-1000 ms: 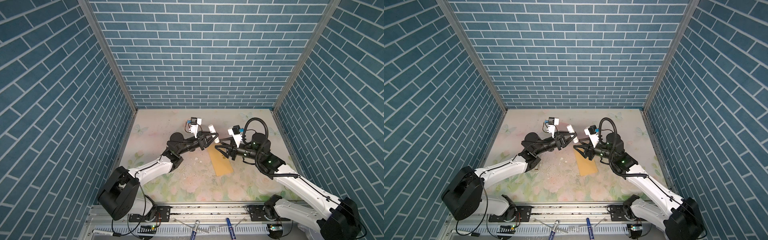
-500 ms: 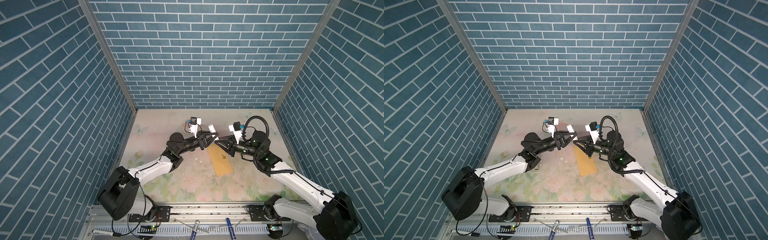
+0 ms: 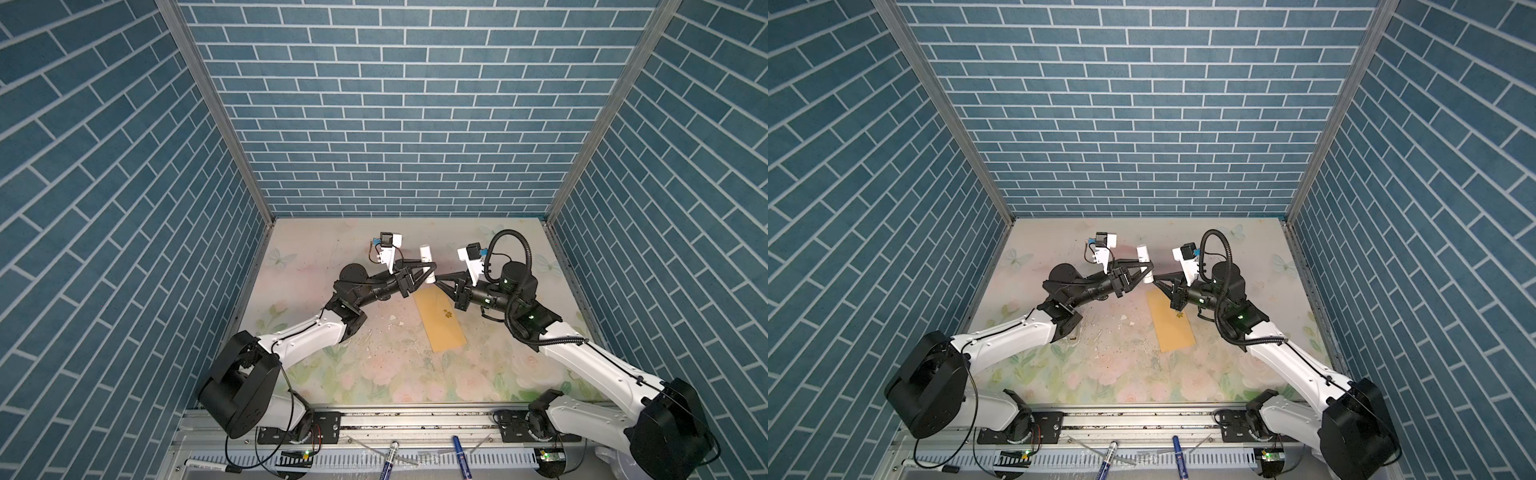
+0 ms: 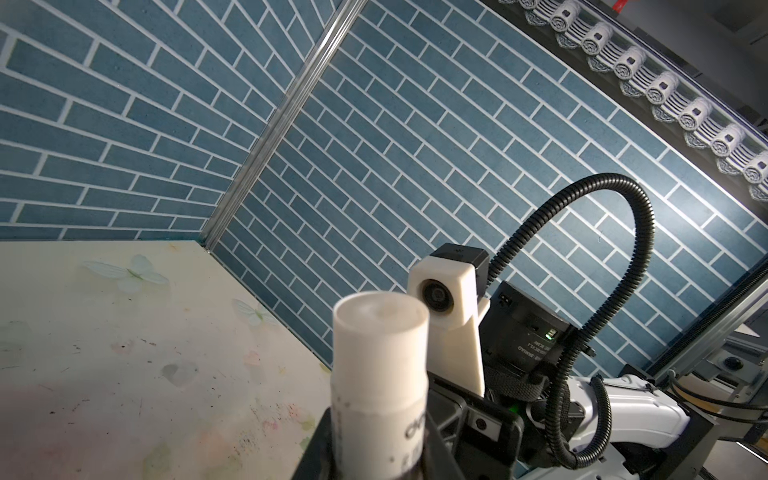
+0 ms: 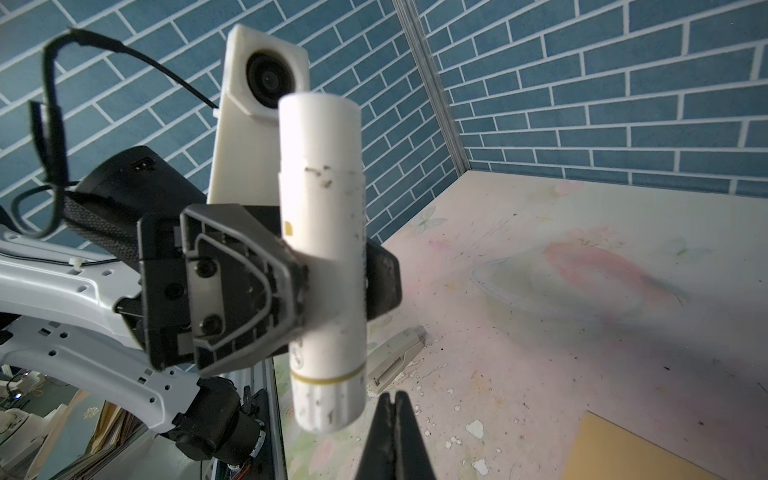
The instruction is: Place the letter into the envelope and seal it
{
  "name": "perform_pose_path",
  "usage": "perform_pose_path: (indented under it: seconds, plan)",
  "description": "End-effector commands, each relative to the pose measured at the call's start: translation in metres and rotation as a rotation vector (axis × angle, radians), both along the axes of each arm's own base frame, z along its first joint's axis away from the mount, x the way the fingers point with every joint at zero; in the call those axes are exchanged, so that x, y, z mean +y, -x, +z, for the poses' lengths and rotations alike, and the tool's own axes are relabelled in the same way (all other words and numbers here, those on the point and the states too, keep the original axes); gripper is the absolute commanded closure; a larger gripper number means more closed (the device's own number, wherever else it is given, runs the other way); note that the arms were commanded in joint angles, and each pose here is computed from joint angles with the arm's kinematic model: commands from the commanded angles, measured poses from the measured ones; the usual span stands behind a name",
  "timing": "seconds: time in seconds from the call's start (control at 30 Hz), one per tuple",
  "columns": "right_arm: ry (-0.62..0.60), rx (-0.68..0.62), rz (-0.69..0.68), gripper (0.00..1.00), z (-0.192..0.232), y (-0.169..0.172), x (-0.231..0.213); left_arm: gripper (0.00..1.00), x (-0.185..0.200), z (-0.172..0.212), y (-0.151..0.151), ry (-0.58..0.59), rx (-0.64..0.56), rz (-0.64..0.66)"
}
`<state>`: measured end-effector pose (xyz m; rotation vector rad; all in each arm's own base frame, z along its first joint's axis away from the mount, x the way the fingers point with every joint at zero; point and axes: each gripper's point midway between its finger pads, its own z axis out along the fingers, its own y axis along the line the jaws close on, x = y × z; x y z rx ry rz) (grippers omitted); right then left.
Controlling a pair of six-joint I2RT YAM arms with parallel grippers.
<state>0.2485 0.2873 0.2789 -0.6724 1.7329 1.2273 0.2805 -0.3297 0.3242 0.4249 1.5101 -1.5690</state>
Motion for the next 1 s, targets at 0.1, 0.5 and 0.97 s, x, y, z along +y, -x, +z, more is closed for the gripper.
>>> perform_pose_path:
  seconds: [0.1, 0.5, 0.97]
  plan:
    - [0.091, -0.046, -0.031, 0.82, -0.008, 0.007, -0.013, 1.0, 0.002, 0.004, -0.002, 0.003, -0.027, 0.027]
    - [0.006, -0.041, 0.09, 0.45, 0.011, 0.025, -0.002, 1.0, 0.004, 0.003, -0.006, 0.013, -0.022, 0.053]
    - [-0.159, -0.007, 0.141, 0.56, 0.037, 0.011, 0.018, 1.0, 0.001, 0.003, -0.006, 0.024, -0.025, 0.047]
